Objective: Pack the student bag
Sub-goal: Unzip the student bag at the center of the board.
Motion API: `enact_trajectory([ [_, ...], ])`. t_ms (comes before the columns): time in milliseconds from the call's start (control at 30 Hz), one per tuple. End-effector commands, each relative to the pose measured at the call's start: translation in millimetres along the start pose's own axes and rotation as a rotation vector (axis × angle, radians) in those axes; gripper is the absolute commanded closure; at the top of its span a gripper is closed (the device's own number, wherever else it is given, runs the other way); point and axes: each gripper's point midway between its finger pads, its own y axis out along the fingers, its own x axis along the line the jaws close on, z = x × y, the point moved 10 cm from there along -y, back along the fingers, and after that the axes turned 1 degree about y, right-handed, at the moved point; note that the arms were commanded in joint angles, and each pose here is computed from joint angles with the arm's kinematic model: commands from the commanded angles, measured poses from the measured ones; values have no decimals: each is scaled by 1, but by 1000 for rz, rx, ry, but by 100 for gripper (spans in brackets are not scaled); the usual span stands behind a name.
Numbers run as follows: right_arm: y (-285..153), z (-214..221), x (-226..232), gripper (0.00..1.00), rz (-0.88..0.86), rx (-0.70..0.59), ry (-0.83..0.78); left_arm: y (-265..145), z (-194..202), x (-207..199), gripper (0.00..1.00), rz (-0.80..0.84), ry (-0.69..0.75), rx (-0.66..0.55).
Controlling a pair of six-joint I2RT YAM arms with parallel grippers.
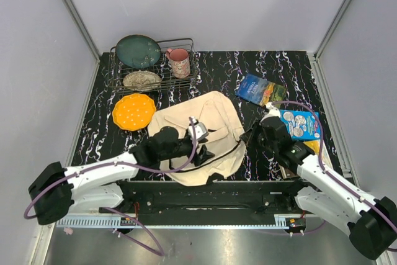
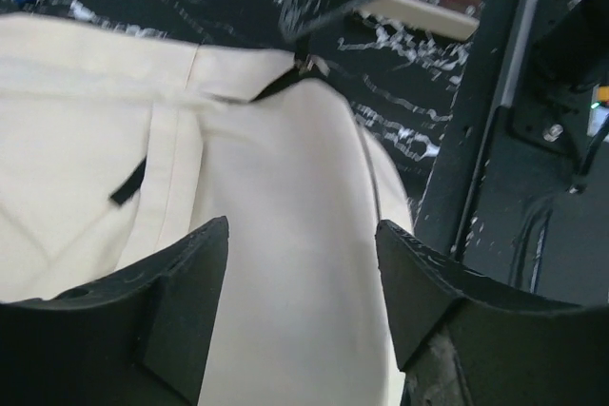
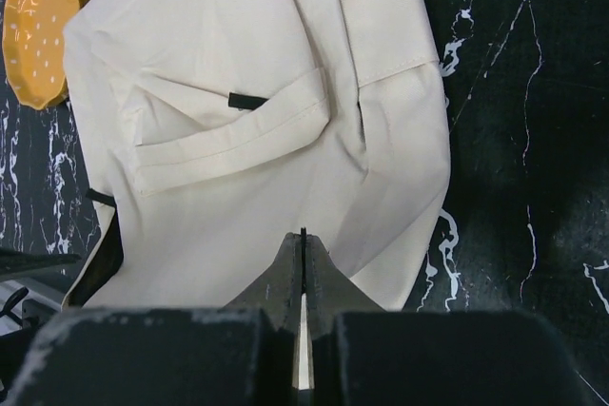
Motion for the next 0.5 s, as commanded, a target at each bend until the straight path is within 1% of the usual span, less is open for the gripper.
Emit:
enact_trajectory([
  [0, -6, 4, -1, 100, -46, 15, -25, 24, -51, -8, 32, 138, 63, -98],
  [33, -6, 5, -2, 100, -47, 16, -24, 29, -63, -8, 31, 153, 98, -112],
  [100, -7, 8, -5, 100, -42, 19, -22, 42, -59, -11, 31, 194, 95, -57],
  [133, -7, 8, -6, 100, -43, 16, -18, 47, -67, -12, 31, 212, 110, -63],
  [200, -9, 10, -7, 100, -45, 16, -16, 59, -58, -17, 31, 275, 114, 5],
  [233, -10, 11, -8, 100, -44, 15, -14, 63, -62, -19, 31, 273, 123, 10],
  [267, -10, 11, -9, 100, -39, 11, -9, 67, -59, -18, 31, 245, 124, 30],
  [300, -11, 11, -9, 100, -40, 5, -11, 74, -53, -21, 31, 251, 128, 58],
  [333, -12, 12, -10, 100, -36, 8, -9, 78, -55, -22, 31, 249, 144, 65],
  [400, -12, 11, -10, 100, -36, -1, -9, 88, -45, -23, 31, 230, 142, 134],
  [433, -13, 11, -10, 100, -37, 0, -11, 92, -50, -23, 31, 226, 150, 139],
  [467, -13, 11, -10, 100, -34, -2, -10, 95, -47, -24, 32, 213, 151, 168],
])
